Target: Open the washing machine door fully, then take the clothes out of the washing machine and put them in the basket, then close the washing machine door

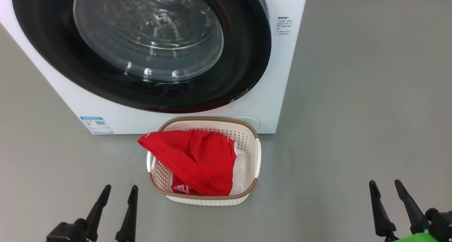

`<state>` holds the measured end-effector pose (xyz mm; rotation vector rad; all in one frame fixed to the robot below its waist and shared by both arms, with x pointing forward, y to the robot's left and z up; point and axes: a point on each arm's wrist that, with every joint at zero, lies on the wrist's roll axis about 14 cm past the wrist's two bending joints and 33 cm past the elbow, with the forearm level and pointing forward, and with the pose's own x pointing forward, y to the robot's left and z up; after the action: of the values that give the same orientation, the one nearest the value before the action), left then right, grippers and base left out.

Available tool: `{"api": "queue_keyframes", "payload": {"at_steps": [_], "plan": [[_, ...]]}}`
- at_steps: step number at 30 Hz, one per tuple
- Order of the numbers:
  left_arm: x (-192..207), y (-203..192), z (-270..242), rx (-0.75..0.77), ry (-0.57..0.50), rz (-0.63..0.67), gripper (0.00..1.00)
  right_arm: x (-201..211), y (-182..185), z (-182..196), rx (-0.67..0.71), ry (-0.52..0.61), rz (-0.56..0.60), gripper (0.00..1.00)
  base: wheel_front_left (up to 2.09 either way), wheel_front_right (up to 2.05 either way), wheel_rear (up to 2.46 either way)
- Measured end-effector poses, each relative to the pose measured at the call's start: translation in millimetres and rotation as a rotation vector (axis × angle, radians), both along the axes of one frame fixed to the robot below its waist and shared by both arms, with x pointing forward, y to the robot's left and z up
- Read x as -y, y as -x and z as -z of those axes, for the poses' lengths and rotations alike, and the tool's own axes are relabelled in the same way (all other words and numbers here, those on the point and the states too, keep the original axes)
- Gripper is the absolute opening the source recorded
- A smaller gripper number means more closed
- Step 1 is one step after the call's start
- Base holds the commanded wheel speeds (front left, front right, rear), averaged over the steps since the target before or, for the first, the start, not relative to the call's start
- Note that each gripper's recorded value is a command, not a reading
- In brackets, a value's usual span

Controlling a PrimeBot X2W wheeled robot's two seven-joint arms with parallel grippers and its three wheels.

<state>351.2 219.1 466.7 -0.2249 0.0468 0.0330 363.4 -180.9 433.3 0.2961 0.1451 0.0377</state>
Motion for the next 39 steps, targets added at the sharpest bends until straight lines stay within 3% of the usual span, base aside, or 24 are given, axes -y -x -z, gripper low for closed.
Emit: {"api": "queue_keyframes", "payload": {"at_steps": [18,19,26,39], "plan": [[1,1,-2,0.008,0.004,-0.001,1.0,3,6,1,-0.007,-0.001,0.012,1.0,0.0,0.0,0.0],[0,1,-3,0.009,0.006,-0.003,0.0,2,6,1,-0.007,-0.001,0.01,0.0,0.0,0.0,0.0],[12,8,21,-0.067,0.052,-0.003,0.0,-6,15,23,-0.081,-0.032,0.015,0.0,0.0,0.0,0.0],[12,6,21,-0.074,0.179,-0.029,0.0,1,18,23,-0.102,-0.149,0.071,0.0,0.0,0.0,0.0]]}}
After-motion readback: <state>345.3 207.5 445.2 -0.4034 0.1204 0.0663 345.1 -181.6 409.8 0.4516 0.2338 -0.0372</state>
